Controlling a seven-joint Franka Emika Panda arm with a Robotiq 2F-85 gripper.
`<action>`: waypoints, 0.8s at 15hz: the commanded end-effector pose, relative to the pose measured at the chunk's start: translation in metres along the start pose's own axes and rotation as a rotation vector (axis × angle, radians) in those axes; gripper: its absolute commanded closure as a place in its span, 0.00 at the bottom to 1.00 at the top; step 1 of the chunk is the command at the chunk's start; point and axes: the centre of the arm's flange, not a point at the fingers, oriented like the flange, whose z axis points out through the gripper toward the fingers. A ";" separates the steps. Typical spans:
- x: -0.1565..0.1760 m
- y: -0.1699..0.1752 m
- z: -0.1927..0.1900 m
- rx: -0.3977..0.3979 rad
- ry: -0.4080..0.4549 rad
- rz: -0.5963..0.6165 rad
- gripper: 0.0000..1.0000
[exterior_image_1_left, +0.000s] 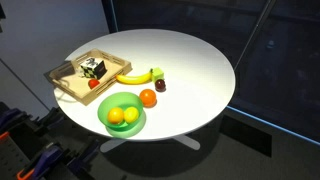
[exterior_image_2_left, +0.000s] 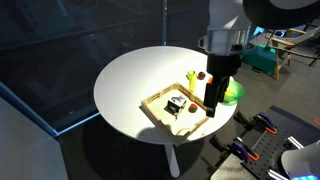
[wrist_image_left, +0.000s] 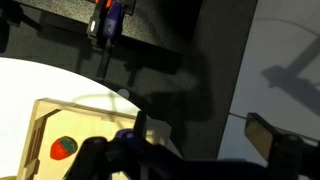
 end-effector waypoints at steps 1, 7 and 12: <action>0.000 0.000 0.000 0.000 0.001 0.000 0.00; 0.000 0.000 0.000 0.000 0.001 0.000 0.00; 0.002 0.001 -0.002 0.001 0.008 0.004 0.00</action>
